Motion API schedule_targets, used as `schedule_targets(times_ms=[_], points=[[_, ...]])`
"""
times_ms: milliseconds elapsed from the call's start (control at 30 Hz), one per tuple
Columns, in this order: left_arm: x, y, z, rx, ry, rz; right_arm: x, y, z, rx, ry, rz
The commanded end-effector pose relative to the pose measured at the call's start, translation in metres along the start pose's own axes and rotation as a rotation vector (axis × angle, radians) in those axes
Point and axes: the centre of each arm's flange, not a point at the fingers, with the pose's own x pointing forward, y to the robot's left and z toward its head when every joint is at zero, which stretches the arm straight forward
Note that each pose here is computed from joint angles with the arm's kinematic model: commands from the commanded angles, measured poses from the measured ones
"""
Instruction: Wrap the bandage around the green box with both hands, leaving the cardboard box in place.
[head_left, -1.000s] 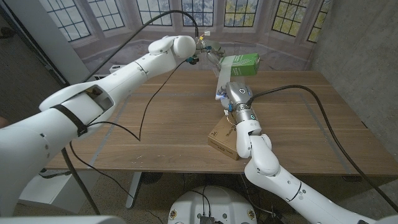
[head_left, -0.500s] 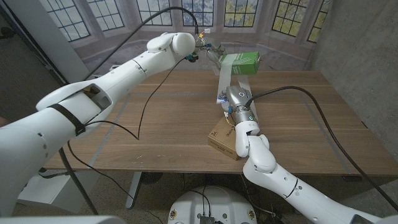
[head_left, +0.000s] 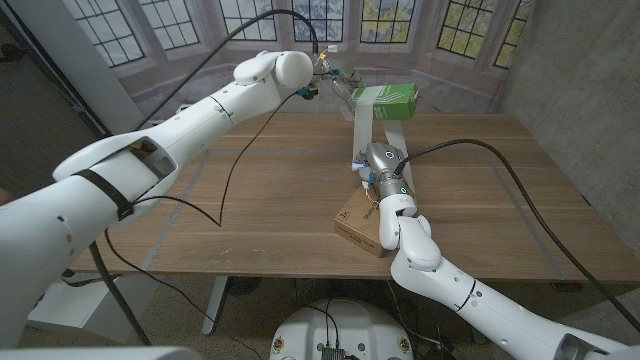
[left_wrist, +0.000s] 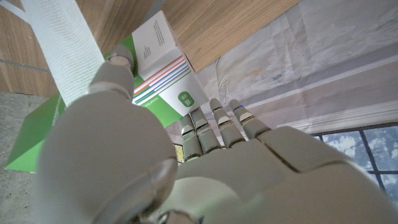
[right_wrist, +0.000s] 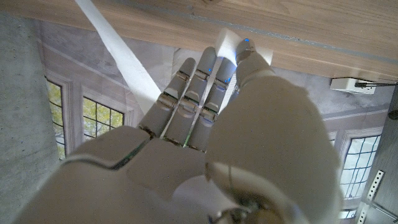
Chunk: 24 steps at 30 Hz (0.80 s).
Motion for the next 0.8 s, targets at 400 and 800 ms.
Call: schedule_targets(times_ms=[400, 800], points=[[-0.005, -0.002, 0.001, -0.003, -0.009, -0.002, 0.023, 0.016, -0.024, -0.022, 0.073, 0.027], [-0.008, 0.004, 0.005, 0.008, -0.01, -0.003, 0.033, 0.022, -0.045, -0.04, 0.122, 0.045]])
